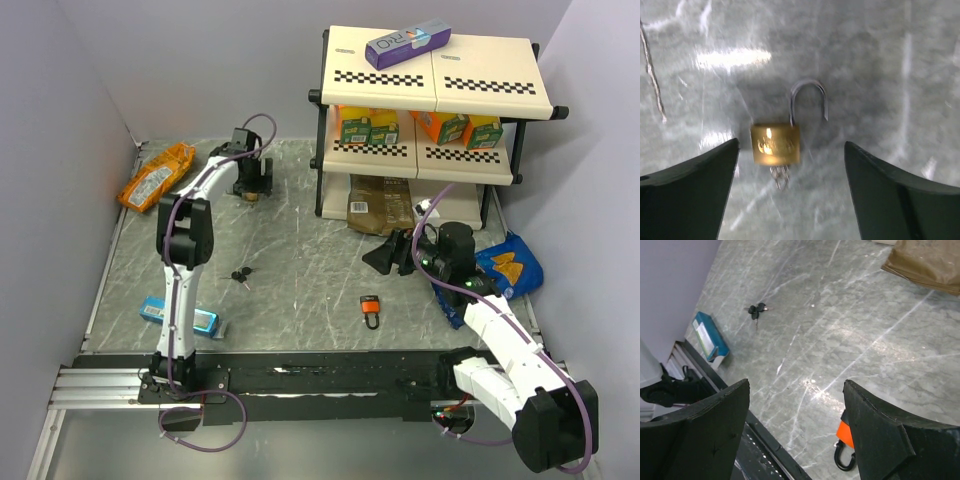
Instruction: Unlock with the key
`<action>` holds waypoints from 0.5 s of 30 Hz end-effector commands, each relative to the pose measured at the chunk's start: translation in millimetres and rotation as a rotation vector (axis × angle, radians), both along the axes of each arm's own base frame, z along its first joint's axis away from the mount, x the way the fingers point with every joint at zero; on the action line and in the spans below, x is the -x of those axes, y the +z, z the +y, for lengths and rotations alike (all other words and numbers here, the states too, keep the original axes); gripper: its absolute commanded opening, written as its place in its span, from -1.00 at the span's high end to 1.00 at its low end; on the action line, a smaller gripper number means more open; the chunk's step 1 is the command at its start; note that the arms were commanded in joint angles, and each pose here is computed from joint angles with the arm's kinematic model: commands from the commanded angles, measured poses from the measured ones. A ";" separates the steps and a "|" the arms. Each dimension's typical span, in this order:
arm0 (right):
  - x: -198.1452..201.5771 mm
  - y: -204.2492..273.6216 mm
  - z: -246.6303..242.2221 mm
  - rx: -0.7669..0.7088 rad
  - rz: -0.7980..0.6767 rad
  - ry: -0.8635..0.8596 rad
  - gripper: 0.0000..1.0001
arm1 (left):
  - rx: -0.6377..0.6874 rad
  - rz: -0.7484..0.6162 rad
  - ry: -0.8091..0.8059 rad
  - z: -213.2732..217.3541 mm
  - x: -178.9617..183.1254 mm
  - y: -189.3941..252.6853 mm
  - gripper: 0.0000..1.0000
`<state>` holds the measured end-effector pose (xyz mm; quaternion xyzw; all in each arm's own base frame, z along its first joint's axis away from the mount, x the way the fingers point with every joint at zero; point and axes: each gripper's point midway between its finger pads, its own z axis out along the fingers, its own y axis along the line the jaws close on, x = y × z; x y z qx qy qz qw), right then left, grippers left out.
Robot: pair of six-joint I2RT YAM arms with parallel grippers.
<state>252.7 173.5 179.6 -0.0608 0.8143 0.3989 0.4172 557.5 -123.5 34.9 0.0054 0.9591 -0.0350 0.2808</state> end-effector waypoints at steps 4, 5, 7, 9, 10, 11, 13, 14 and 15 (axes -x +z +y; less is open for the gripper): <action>-6.1 6.3 -12.3 0.054 -0.065 -0.052 -0.62 | 0.165 -0.262 -0.098 -32.5 8.1 133.3 -0.99; -5.5 10.1 -12.8 0.054 -0.083 -0.053 -0.62 | 0.184 -0.346 -0.117 -34.3 14.0 171.6 -0.93; -3.6 10.7 -15.5 0.075 -0.098 -0.052 -0.61 | 0.194 -0.362 -0.120 -30.0 36.6 173.9 -0.93; -1.7 15.3 -19.2 0.099 -0.126 -0.056 -0.61 | 0.237 -0.469 -0.113 -24.9 66.0 208.9 -0.93; -1.9 17.3 -20.9 0.107 -0.139 -0.063 -0.61 | 0.262 -0.498 -0.108 -24.1 78.2 219.4 -0.93; -1.5 22.0 -22.0 0.111 -0.161 -0.067 -0.61 | 0.295 -0.610 -0.116 -20.7 97.7 262.6 -0.93; -0.7 27.8 -20.2 0.108 -0.185 -0.053 -0.61 | 0.306 -0.657 -0.114 -10.9 136.3 272.3 -0.93; -0.9 32.7 -18.4 0.099 -0.197 -0.047 -0.61 | 0.306 -0.689 -0.110 -7.0 145.4 277.1 -0.93; -0.9 35.6 -16.0 0.086 -0.201 -0.039 -0.61 | 0.281 -0.662 -0.089 0.6 156.7 254.7 -0.93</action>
